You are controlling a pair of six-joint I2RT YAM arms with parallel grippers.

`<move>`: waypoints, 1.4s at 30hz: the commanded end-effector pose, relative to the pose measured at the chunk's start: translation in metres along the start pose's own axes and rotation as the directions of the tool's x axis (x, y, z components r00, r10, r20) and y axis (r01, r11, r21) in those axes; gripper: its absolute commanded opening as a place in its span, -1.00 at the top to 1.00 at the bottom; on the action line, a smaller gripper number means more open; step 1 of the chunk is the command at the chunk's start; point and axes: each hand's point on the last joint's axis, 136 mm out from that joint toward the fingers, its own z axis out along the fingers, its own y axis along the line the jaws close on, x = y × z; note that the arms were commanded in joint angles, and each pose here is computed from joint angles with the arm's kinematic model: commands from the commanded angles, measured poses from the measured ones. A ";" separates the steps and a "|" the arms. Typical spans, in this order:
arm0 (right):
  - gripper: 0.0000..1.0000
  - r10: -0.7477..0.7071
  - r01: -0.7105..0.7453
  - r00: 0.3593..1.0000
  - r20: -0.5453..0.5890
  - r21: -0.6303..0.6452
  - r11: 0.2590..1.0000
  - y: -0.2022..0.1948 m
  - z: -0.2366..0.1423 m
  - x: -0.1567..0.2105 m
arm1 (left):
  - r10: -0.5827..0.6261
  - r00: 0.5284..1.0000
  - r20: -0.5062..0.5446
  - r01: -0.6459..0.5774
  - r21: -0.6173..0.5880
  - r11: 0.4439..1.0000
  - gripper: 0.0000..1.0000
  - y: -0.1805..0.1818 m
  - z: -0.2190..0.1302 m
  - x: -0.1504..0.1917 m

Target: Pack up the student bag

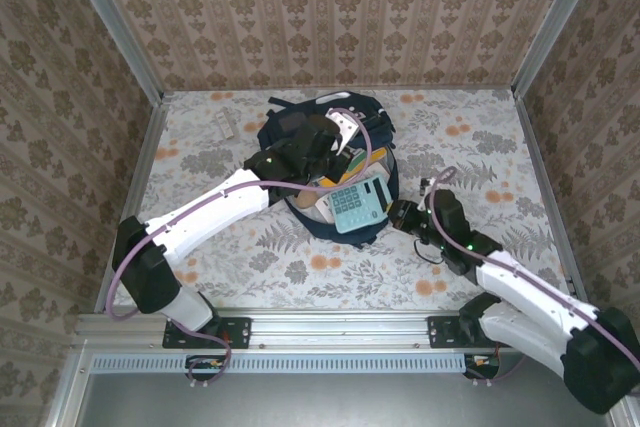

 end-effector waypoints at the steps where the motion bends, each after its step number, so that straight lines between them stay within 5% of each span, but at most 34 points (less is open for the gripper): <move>1: 0.74 -0.039 0.053 0.995 0.093 -0.148 0.988 0.050 0.006 -0.034 | -0.067 0.990 0.128 0.063 0.033 0.997 1.00 -0.002 -0.013 -0.041; 17: 0.62 -0.117 0.119 0.993 0.034 -0.079 0.990 0.034 0.081 -0.024 | -0.084 0.989 0.121 0.076 0.072 0.994 1.00 -0.009 -0.015 -0.035; 24: -0.46 -0.117 0.117 0.992 0.043 -0.002 0.993 0.016 0.061 -0.020 | -0.086 0.990 0.113 0.079 0.062 0.995 0.96 -0.007 -0.013 -0.030; 28: -0.59 -0.134 0.129 0.988 0.082 0.054 0.990 0.009 0.030 -0.028 | -0.097 0.990 0.106 0.091 0.060 0.994 0.71 -0.005 -0.011 -0.026; 30: -0.70 -0.136 0.129 0.984 0.113 0.071 0.989 0.007 0.011 -0.032 | -0.111 0.988 0.108 0.104 0.062 0.993 0.30 -0.003 -0.013 -0.026; 35: -0.76 -0.154 0.144 0.977 0.151 0.072 0.987 0.012 -0.021 -0.040 | -0.181 0.974 0.134 0.174 0.068 0.982 0.07 0.011 -0.030 -0.027; 39: -0.84 -0.173 0.168 0.975 0.142 0.045 0.985 0.027 -0.034 -0.045 | -0.318 0.938 0.140 0.323 -0.007 0.947 -0.17 0.058 -0.041 -0.017; 42: -0.98 -0.194 0.194 0.972 0.134 0.013 0.981 0.042 -0.039 -0.049 | -0.449 0.884 0.133 0.464 -0.120 0.878 -0.18 0.114 -0.041 0.008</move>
